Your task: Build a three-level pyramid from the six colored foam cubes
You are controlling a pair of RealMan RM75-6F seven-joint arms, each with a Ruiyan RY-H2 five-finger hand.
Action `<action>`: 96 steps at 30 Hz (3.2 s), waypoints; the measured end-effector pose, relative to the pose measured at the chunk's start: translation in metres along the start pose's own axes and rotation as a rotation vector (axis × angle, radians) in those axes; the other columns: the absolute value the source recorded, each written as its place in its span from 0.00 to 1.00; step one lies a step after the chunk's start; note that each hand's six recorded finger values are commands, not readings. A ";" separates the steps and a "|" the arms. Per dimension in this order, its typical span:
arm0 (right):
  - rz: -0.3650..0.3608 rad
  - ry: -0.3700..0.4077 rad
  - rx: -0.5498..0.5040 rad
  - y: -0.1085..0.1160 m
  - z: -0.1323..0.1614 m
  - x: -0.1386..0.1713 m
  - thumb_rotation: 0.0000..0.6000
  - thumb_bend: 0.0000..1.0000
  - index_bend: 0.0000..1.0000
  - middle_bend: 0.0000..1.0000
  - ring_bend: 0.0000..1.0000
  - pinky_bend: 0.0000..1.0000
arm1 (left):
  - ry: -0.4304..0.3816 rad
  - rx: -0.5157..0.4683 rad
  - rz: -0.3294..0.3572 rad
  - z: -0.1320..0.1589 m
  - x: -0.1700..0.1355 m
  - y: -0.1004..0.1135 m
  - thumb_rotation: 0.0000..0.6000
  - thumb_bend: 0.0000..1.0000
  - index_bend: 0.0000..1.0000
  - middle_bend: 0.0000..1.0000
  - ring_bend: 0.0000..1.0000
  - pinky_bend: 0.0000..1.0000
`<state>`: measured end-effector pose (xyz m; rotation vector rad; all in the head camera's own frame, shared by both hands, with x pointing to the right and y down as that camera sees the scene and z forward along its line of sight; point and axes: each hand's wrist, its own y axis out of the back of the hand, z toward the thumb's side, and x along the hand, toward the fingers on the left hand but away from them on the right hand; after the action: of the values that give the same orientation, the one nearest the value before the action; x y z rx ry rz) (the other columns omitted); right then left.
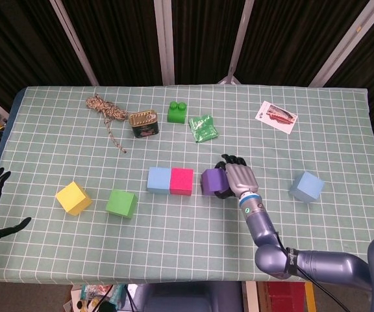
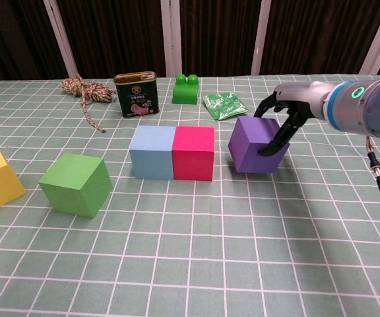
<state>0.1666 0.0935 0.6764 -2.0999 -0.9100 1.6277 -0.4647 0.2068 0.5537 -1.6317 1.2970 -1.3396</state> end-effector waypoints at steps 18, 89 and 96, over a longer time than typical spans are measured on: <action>-0.007 -0.040 0.051 -0.011 0.010 -0.003 1.00 0.31 0.42 0.11 0.03 0.00 | 0.000 -0.009 -0.013 0.000 0.000 0.000 1.00 0.10 0.00 0.00 0.00 0.00; -0.019 -0.078 0.020 -0.030 0.024 -0.013 1.00 0.31 0.42 0.11 0.03 0.00 | -0.003 -0.019 -0.030 0.000 -0.002 -0.001 1.00 0.10 0.00 0.00 0.00 0.00; -0.017 -0.076 0.013 -0.031 0.026 -0.013 1.00 0.31 0.42 0.11 0.03 0.00 | -0.002 -0.019 -0.031 0.000 -0.002 -0.001 1.00 0.10 0.00 0.00 0.00 0.00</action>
<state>0.1318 0.1045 0.6973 -2.0283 -0.9357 1.7099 -0.4645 0.2087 0.5540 -1.6719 1.2916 -1.3480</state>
